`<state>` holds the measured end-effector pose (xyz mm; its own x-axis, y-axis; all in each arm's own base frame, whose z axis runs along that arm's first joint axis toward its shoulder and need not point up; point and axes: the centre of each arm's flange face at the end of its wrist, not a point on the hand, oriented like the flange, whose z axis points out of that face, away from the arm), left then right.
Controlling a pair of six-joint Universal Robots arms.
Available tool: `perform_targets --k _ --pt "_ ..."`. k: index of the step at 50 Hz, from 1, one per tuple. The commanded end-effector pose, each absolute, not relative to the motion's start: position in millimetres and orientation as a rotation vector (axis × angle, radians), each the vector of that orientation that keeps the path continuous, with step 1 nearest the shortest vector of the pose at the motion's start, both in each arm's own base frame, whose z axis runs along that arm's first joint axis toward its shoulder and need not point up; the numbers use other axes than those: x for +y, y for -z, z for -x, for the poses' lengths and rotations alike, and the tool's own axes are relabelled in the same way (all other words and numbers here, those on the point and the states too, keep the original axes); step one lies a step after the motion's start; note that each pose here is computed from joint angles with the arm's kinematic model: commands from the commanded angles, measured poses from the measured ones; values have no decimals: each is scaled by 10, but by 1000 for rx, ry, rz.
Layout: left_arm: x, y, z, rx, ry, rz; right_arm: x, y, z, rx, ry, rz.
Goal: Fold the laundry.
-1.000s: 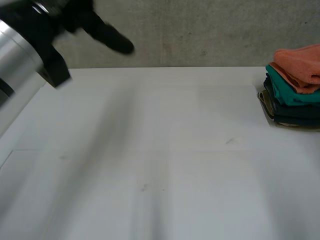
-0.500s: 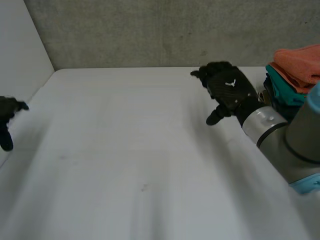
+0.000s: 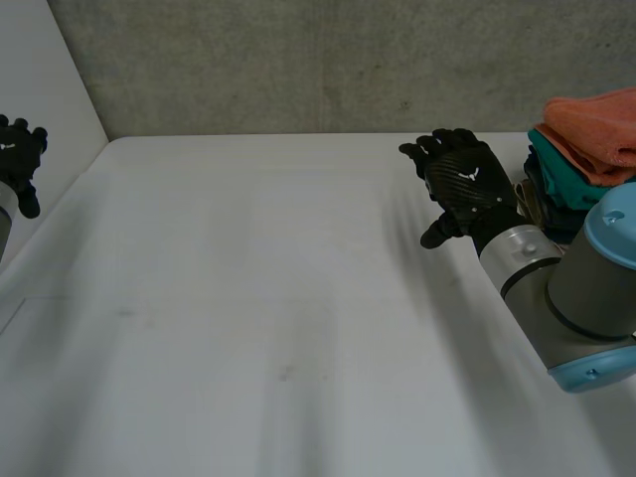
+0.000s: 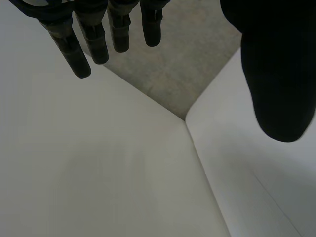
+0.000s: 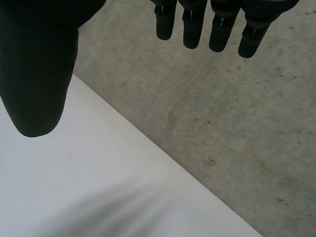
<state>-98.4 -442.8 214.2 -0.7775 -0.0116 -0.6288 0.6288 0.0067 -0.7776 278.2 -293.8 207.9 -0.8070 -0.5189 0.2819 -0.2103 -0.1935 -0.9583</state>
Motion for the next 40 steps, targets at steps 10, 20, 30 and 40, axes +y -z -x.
perform_targets --k 10,20,30,40 --pt "-3400 -3068 1679 2213 2233 -447 -3165 -3009 -2458 1751 2308 550" --pt "-2370 -3647 2215 2453 2427 -521 -3161 -3395 -2170 1926 2182 366" --pt "-2217 -3657 2250 2383 2298 -510 -3083 -3293 -2140 2043 2124 410" --pt "-2228 -3629 2214 2358 2290 -504 -3050 -3275 -2191 2007 2147 444"
